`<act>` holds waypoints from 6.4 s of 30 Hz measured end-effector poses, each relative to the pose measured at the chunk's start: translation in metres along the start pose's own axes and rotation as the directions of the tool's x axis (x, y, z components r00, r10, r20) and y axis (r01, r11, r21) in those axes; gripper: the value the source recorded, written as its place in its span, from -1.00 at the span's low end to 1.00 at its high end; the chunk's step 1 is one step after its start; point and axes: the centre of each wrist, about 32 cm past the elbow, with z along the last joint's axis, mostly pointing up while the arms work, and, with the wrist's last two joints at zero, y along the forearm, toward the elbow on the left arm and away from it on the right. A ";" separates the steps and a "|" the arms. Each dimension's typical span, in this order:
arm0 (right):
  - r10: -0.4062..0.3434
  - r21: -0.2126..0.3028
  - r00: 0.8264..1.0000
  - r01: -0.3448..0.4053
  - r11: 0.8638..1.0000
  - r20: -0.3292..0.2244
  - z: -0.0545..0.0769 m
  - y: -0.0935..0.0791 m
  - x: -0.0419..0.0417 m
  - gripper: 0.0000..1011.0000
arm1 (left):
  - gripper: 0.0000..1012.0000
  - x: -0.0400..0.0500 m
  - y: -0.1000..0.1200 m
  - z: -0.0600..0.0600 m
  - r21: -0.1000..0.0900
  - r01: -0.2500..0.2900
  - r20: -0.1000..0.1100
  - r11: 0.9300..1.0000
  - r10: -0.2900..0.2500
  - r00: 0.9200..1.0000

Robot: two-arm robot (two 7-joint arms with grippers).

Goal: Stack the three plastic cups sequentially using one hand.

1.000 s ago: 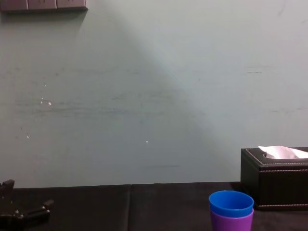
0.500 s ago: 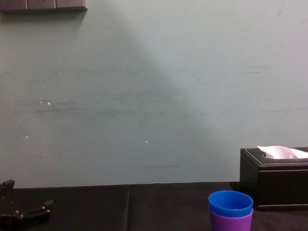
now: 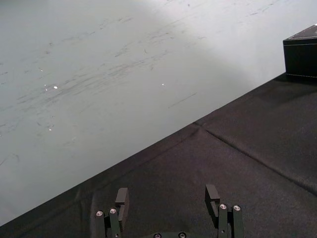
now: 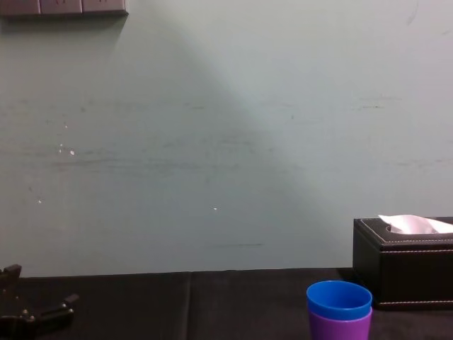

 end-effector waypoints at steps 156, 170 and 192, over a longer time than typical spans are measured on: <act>-0.258 0.027 0.966 0.257 0.966 0.028 0.088 0.018 0.0575 0.99 | 1.00 0.0000 0.000 0.000 0.000 0.000 0.000 1.000 0.000 1.000; -0.467 0.065 0.883 0.464 0.884 0.041 0.061 -0.041 0.0419 0.99 | 1.00 0.0000 0.000 0.000 0.000 0.000 0.000 1.000 0.000 1.000; -0.561 -0.005 0.826 0.562 0.827 0.054 0.022 -0.049 0.0443 0.99 | 1.00 0.0000 0.000 0.000 0.000 0.000 0.000 1.000 0.000 1.000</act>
